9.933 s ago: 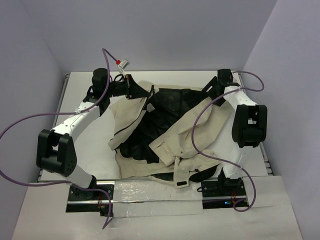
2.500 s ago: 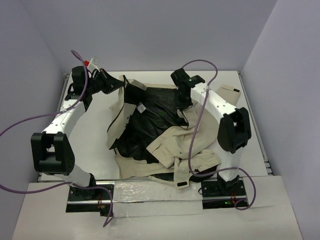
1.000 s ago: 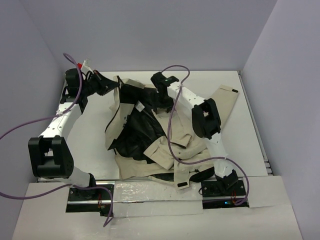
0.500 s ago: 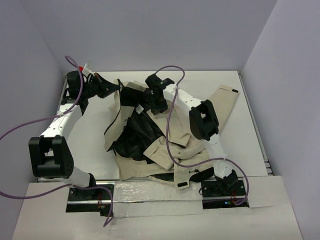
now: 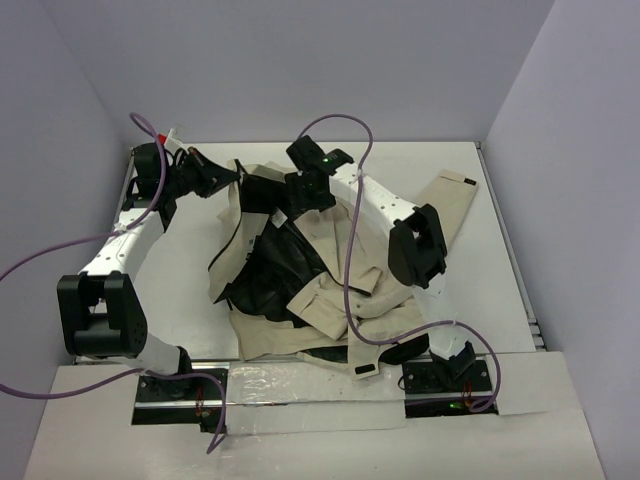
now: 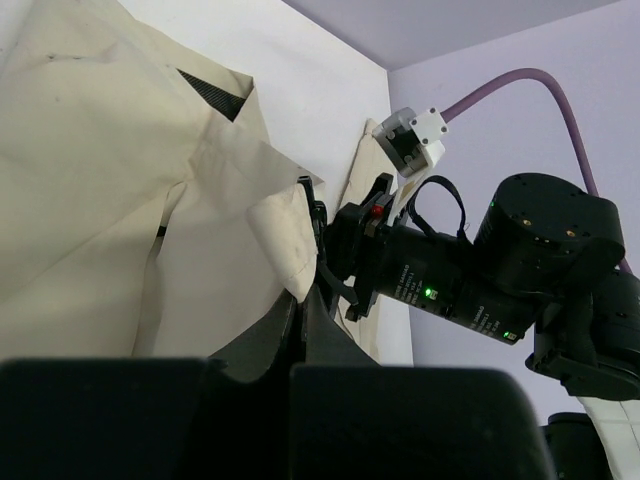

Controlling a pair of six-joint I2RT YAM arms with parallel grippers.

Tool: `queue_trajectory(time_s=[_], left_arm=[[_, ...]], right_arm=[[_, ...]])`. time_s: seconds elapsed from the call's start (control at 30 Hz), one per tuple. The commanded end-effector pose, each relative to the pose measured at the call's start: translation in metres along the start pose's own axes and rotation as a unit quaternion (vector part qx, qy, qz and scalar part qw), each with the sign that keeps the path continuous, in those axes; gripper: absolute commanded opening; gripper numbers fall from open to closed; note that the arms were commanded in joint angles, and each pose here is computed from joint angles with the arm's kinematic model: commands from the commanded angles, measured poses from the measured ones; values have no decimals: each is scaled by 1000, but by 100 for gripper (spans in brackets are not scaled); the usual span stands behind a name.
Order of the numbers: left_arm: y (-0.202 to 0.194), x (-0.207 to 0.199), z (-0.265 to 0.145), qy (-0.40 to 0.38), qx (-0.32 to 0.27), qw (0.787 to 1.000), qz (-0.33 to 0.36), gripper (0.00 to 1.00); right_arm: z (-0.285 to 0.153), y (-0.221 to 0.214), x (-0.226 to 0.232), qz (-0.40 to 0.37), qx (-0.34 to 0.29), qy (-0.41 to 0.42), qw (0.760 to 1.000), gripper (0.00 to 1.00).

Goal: Zip up the jacket

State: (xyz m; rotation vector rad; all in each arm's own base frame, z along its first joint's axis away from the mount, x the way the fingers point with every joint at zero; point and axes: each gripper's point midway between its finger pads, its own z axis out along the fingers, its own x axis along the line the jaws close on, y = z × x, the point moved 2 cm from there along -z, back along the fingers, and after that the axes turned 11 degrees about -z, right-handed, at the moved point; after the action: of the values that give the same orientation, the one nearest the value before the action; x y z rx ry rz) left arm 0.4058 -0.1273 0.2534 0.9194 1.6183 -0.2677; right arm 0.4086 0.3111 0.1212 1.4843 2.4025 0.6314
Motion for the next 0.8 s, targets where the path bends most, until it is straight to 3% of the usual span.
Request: queue_trajectory(time_s=[0.0,0.47,0.6,0.77], left_arm=[[7,-18,-10,-21,-17,999,24,0],[8,-20,-11,-21,-21,999,25,0],[7,-20,-12,-20,-24,999,26,0],[7,-20,-11,-22,-23,999,23,0]], right_arm=[[-15,19,4,-10,-39,-5,999,68],[45,-6,8,-20,18,2,1000,71],[51,-11,12,-18,25,12,999,64],[49,-7,17,-13,18,29,999,37]])
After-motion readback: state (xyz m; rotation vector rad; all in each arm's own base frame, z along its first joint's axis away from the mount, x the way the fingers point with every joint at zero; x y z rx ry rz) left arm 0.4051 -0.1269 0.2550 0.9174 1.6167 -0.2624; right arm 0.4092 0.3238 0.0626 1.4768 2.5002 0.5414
